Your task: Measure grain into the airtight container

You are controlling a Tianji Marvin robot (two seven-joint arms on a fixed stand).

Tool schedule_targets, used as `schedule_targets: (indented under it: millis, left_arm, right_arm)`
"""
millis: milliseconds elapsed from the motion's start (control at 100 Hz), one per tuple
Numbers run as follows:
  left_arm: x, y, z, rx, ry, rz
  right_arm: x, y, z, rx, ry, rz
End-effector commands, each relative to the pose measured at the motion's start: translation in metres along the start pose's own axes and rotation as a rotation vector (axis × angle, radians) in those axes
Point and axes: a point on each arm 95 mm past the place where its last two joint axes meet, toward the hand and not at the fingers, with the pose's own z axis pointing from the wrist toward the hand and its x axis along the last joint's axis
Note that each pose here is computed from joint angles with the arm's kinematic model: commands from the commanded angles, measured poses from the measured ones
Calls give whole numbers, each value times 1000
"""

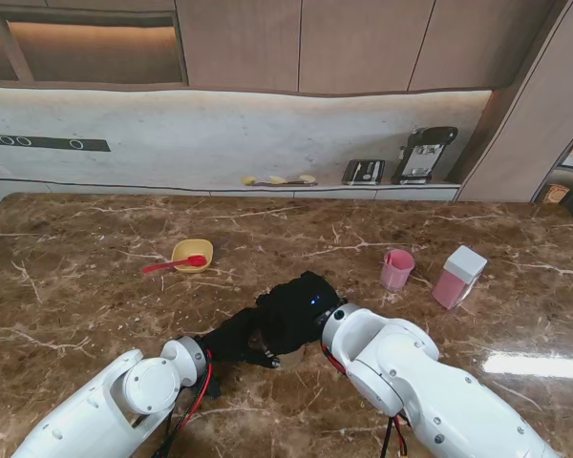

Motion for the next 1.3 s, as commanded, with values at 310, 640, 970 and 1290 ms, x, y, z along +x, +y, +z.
schedule_targets:
  millis: [310, 640, 970, 1290]
  left_arm:
    - [-18, 22, -6, -57, -53, -14]
    - [-18, 23, -5, -56, -52, -15]
    - [-18, 22, -5, -53, -48, -10]
    - [-18, 24, -4, -63, -50, -1]
  right_arm:
    - [-1, -6, 8, 116, 76, 25]
    - [9, -11, 16, 43, 25, -59]
    - [9, -3, 5, -12, -60, -49]
    - [1, 3, -1, 126, 44, -25]
